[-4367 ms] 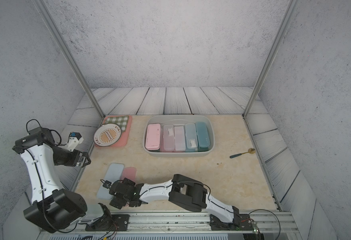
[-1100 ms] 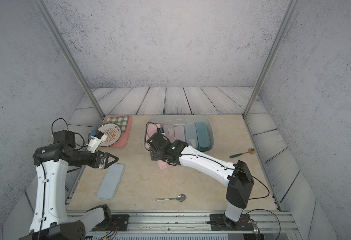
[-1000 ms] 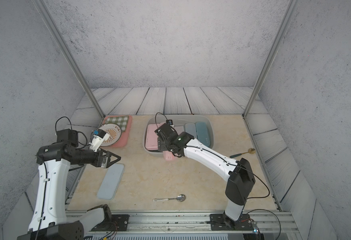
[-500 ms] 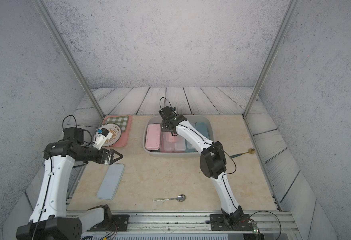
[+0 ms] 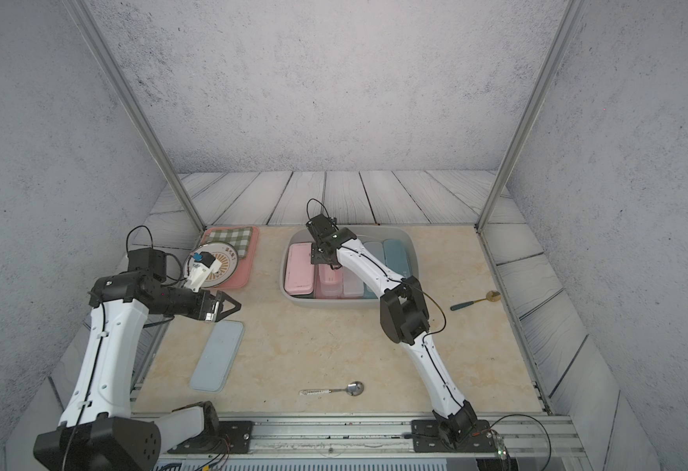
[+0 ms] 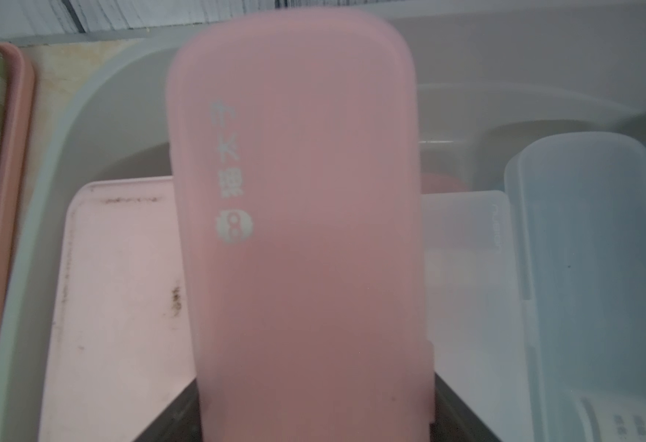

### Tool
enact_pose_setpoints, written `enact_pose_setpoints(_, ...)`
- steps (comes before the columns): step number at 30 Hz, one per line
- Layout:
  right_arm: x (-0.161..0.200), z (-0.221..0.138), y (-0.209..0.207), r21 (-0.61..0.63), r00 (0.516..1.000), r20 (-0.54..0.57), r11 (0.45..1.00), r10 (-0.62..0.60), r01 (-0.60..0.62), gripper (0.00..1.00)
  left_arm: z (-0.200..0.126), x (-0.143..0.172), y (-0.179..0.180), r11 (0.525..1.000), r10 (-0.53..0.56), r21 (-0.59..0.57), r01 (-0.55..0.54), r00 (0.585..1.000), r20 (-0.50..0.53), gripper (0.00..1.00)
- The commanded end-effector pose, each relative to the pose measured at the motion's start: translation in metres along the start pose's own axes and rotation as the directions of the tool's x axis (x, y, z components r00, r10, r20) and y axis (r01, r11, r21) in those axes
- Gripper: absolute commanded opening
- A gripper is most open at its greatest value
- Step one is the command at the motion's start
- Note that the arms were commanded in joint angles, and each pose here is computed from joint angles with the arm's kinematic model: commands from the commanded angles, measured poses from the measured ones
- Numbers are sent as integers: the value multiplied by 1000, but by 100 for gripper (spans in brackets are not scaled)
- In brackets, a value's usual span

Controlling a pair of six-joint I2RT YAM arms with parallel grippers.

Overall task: Put the pencil case into the storage box
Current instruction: Place the pencil case at the storage box, then adjust the pencil case at the center of the board.

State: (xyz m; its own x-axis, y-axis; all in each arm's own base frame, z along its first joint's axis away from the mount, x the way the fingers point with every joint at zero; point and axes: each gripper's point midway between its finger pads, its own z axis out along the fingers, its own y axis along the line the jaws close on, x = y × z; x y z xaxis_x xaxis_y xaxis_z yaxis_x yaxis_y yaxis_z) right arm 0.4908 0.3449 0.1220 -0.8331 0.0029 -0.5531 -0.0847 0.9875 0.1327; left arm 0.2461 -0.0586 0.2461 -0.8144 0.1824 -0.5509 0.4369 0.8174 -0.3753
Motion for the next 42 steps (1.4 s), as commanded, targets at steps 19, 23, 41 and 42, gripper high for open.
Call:
enact_pose_setpoints(19,9,11,6,-43,1000,-19,999,24,-24,99,4,0,2,1000,-7,0,7,1000,-15,93)
enact_pose_setpoints(23,0,-6,8,-60,999,5,998,35,-34,99,4,1,2,1000,-16,-2,16,1000,-16,93)
enact_pose_setpoints(41,65,-180,-3,-450,972,165,890,168,-77,96,-2,135,138,915,-290,-369,162,900,-326,84)
enact_pose_setpoints(42,82,-184,3,-454,973,171,889,157,-64,96,-2,142,140,917,-298,-361,172,895,-331,84)
